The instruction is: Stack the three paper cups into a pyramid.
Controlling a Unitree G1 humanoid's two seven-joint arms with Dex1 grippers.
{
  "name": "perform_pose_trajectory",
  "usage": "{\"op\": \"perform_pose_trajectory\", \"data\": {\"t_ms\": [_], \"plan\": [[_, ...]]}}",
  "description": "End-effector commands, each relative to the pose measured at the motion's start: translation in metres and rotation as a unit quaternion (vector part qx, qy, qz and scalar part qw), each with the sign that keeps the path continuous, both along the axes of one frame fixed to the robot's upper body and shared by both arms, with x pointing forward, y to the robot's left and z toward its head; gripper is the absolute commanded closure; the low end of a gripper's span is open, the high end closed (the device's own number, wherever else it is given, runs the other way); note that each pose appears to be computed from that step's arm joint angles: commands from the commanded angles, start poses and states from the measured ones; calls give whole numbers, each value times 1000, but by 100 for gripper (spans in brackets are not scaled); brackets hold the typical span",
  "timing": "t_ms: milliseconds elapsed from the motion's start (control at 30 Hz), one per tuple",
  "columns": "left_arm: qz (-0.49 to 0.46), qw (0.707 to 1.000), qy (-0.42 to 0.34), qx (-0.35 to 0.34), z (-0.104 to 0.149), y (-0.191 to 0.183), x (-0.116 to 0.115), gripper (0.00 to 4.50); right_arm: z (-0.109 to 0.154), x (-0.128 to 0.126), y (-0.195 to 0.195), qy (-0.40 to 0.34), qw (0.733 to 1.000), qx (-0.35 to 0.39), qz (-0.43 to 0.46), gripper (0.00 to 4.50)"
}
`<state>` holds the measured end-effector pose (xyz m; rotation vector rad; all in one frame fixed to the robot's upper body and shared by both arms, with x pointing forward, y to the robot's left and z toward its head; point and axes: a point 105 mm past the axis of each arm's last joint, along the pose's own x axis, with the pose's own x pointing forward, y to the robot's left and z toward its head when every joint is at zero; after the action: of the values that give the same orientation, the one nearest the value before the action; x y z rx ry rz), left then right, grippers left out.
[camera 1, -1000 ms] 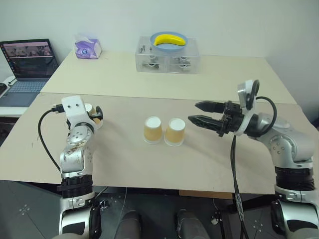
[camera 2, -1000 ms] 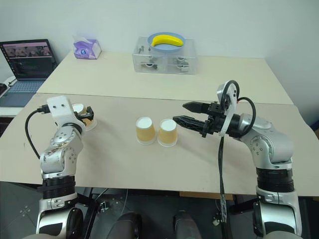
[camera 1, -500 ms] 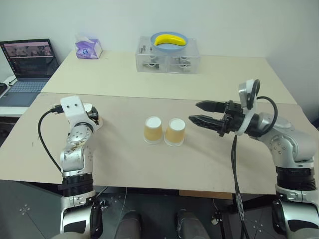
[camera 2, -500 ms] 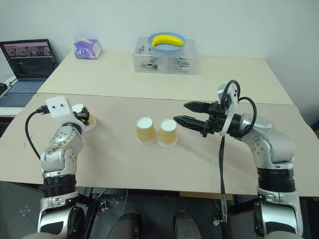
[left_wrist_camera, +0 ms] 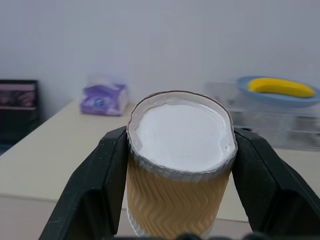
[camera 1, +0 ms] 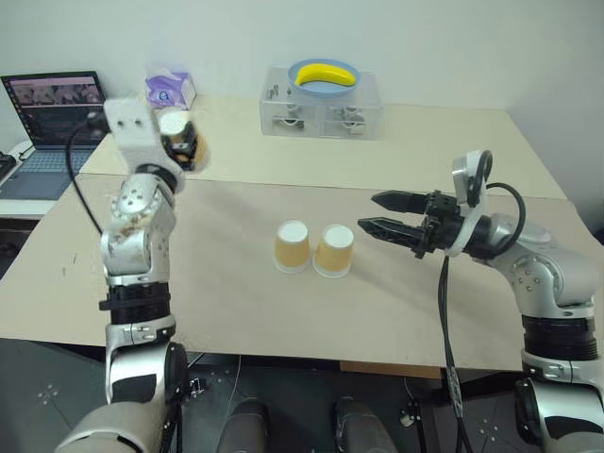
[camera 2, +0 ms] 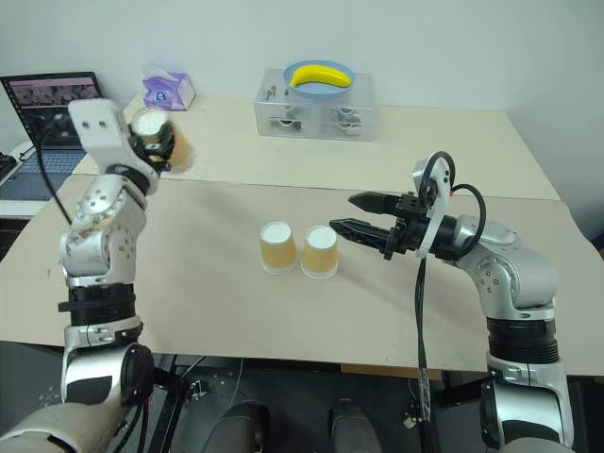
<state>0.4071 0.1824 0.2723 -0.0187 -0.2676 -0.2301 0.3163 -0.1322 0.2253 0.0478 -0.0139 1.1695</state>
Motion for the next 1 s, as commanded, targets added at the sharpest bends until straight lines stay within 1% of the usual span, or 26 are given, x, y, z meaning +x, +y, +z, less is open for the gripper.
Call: {"op": "perform_pose_trajectory", "data": {"t_ms": [33, 100, 167, 267, 467, 533, 600, 733, 833, 1000], "plan": [[-172, 984, -35, 41, 16, -43, -23, 152, 12, -22, 1, -25, 999, -1, 45, 0], [-240, 969, -28, 57, 13, -56, -32, 152, 5, -31, 0, -18, 998, -13, 62, 0], [-277, 958, -12, 74, 7, -63, -37, 152, -1, -36, -2, -11, 997, -27, 66, 0], [-367, 927, -1, 73, 5, -78, -46, 152, -11, -39, -15, -14, 997, -66, 47, 0], [-434, 897, 14, 78, 0, -88, -51, 152, -24, -43, -18, -1, 994, -95, 44, 0], [-473, 876, 34, 86, -5, -96, -56, 152, -34, -43, -18, 5, 993, -111, 40, 0], [-497, 861, 49, 95, -11, -102, -60, 152, -35, -42, -19, 4, 993, -110, 33, 0], [-521, 844, 65, 111, -17, -105, -61, 152, -33, -40, -21, 0, 994, -105, 26, 0], [-529, 837, 73, 121, -21, -105, -61, 152, -34, -39, -21, 0, 994, -106, 23, 0], [-520, 841, 72, 129, -21, -105, -54, 152, -35, -39, -21, 2, 994, -106, 20, 0]]}}
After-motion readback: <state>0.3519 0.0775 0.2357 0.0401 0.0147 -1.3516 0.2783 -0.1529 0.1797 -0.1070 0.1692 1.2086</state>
